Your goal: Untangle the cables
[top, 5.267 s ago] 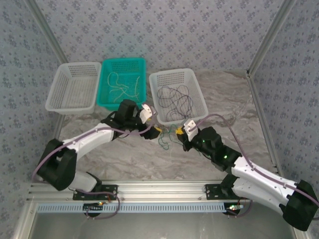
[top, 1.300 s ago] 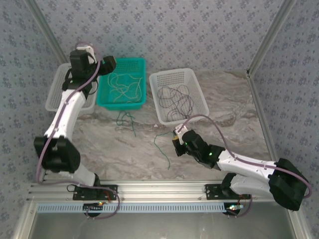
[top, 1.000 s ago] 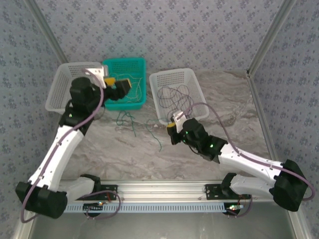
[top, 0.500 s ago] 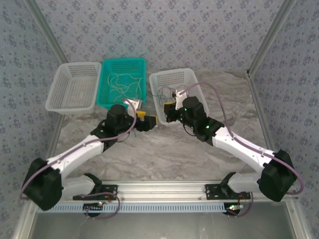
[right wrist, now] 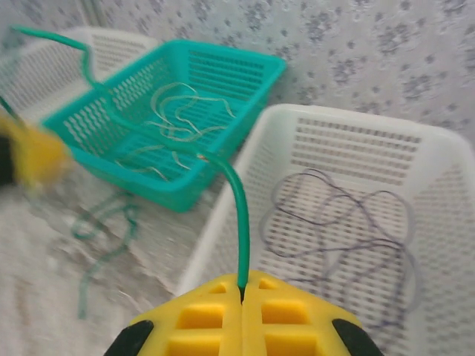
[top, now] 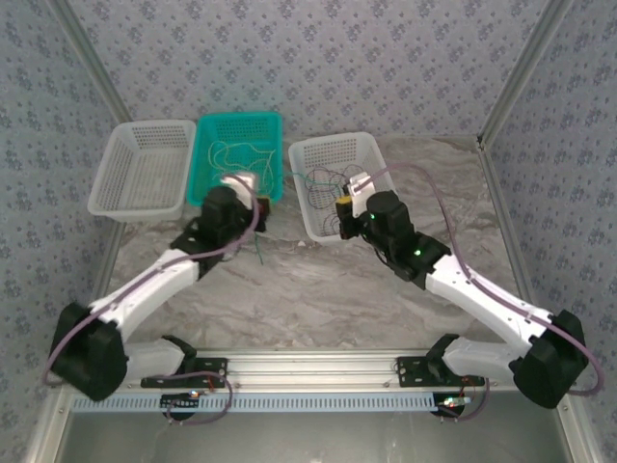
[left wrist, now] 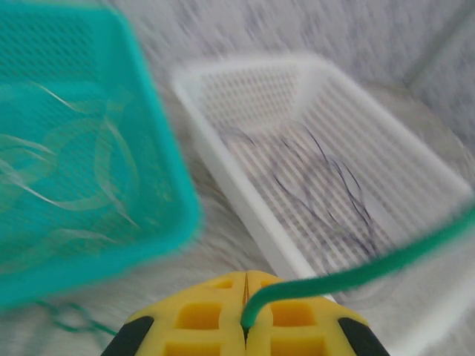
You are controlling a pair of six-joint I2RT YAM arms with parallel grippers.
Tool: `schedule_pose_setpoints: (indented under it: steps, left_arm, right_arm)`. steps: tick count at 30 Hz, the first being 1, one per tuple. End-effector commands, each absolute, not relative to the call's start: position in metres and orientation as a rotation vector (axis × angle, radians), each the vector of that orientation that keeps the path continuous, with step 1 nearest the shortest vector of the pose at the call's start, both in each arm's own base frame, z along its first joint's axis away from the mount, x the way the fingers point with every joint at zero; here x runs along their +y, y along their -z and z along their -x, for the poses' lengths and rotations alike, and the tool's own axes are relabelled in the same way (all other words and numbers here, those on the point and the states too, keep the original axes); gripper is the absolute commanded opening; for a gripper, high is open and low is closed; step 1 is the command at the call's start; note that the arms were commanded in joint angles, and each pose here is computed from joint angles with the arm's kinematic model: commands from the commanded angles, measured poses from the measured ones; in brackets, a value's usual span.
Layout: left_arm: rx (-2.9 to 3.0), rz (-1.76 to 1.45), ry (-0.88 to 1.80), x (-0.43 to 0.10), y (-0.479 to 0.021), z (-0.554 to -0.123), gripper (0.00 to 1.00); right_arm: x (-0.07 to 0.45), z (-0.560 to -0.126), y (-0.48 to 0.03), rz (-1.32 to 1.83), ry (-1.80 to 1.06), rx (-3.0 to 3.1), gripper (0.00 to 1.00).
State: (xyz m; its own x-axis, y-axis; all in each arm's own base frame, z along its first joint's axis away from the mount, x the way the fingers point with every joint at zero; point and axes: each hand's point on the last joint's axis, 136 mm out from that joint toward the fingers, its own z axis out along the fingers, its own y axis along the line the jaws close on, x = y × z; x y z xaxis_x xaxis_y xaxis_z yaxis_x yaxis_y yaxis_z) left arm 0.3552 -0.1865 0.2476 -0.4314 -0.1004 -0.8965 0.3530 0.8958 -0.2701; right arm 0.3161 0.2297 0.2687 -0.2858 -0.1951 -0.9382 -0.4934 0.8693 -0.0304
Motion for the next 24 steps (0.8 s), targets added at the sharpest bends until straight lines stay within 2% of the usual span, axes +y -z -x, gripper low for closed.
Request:
schedule_pose_setpoints:
  steps: [1, 8, 13, 14, 15, 16, 19, 21, 24]
  left_arm:
    - [1.939, -0.15, 0.332, -0.131, -0.289, -0.353, 0.0]
    - [1.886, -0.159, 0.286, -0.118, -0.326, -0.358, 0.0]
    - [1.838, -0.152, 0.336, -0.125, -0.348, -0.369, 0.0]
    - [1.832, -0.147, 0.323, -0.123, -0.352, -0.373, 0.0]
    - [1.829, -0.125, 0.296, -0.116, -0.358, -0.379, 0.0]
    - [1.834, -0.094, 0.267, -0.108, -0.36, -0.386, 0.0]
    - [1.851, 0.047, 0.177, -0.07, -0.366, -0.41, 0.0]
    - [1.856, 0.172, 0.114, -0.037, -0.368, -0.423, 0.0]
    - [1.836, 0.365, 0.011, 0.013, -0.37, -0.435, 0.0]
  right_arm:
    - [0.205, -0.315, -0.232, 0.729, -0.017, 1.907, 0.0]
    - [0.214, -0.322, -0.218, 0.786, 0.094, 1.91, 0.0]
    - [0.239, -0.309, -0.255, 0.778, -0.114, 1.848, 0.02]
    - [0.248, -0.303, -0.267, 0.787, -0.199, 1.825, 0.14]
    - [0.257, -0.297, -0.28, 0.804, -0.287, 1.795, 0.36]
    - [0.262, -0.292, -0.29, 0.817, -0.347, 1.774, 0.52]
    - [0.266, -0.287, -0.315, 0.804, -0.419, 1.726, 0.92]
    - [0.26, -0.288, -0.328, 0.743, -0.435, 1.717, 0.99]
    - [0.247, -0.288, -0.337, 0.671, -0.456, 1.713, 1.0]
